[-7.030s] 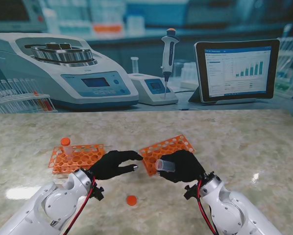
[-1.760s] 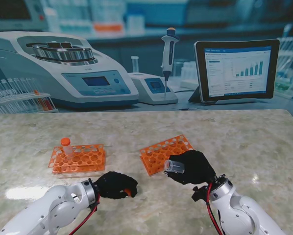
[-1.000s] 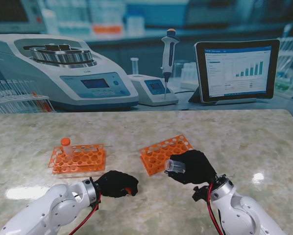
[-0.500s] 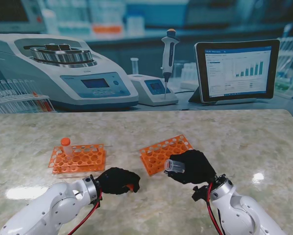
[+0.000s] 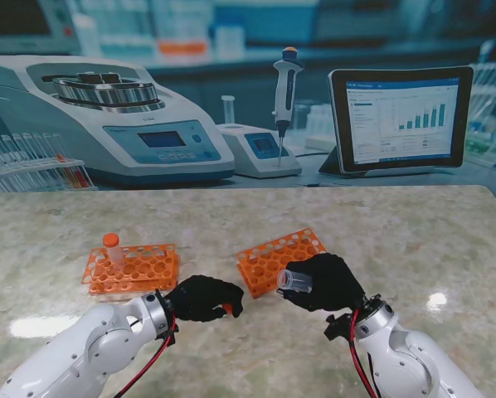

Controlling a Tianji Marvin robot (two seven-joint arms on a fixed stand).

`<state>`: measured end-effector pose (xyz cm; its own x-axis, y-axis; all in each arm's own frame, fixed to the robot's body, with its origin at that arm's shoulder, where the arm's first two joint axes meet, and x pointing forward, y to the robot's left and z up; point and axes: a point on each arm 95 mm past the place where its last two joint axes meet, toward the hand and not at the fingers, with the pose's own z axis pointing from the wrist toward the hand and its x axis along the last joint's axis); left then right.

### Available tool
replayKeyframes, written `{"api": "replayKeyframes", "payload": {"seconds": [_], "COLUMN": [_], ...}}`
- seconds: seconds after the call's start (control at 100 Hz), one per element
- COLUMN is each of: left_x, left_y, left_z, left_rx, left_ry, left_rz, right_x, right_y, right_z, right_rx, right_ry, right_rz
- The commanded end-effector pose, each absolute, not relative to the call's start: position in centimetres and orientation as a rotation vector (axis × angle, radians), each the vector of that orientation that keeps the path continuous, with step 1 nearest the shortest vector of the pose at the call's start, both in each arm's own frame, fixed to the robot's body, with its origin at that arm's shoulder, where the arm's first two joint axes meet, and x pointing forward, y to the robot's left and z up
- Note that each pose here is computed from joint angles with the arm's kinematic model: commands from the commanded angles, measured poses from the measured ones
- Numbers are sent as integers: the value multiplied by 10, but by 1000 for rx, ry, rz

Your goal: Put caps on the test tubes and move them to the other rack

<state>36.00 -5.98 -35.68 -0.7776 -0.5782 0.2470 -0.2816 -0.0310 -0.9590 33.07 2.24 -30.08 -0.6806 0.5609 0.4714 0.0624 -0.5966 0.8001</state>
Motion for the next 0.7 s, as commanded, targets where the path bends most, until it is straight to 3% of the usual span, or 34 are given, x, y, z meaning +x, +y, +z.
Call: {"api": "replayKeyframes", "payload": {"seconds": [0.0,0.69], "left_x": [362,375], "left_y": [-64,-71], "left_z": [-351,-331], "left_rx": [-902,-975], "left_ry": [1998,1835], "left_rz": [-1918,-2095], "right_x": [329,331], "right_y": [24,26], "right_z": [-304,-305], "right_rx": [1075,1084], "right_ry": [1214,1231], "right_rz": [2333,2333]}}
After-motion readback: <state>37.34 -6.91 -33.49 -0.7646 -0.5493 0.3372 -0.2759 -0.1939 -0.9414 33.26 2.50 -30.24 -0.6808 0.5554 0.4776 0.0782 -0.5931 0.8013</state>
